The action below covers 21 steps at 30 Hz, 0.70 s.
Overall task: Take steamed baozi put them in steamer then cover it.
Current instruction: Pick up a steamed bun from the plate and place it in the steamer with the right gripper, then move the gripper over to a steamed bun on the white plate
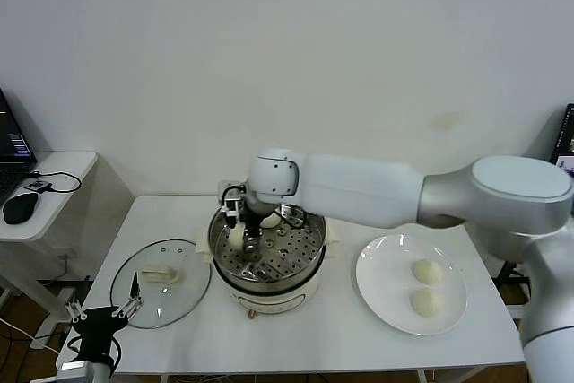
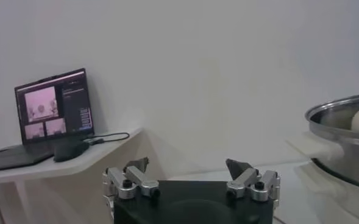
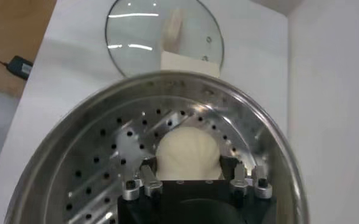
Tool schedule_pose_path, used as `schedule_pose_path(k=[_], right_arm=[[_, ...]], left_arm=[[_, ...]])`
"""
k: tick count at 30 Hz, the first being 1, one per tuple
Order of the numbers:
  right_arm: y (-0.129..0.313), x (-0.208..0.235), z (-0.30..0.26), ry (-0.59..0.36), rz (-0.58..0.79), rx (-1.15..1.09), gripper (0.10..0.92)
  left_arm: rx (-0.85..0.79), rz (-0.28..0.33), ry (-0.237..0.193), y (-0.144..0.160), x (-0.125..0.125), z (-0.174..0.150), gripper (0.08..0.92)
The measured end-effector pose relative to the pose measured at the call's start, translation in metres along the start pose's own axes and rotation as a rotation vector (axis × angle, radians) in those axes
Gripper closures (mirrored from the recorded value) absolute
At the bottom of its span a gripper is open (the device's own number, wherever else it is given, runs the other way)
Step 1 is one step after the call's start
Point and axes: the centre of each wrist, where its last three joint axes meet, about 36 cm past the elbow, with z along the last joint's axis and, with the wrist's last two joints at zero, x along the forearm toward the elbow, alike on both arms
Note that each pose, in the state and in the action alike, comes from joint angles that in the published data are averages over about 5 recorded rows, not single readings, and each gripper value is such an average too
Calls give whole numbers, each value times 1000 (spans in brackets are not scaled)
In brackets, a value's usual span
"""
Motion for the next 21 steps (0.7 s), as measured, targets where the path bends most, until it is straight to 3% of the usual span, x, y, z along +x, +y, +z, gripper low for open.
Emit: schedule_pose_path(k=[8,21], right_arm=[[-2,7,2,4,3,-3,216],[-5,125,72,56,3,71,200]], left_arm=[[5,4,0,-3,-1,1,177],[7,23,-12,-8,-9,-1,177]])
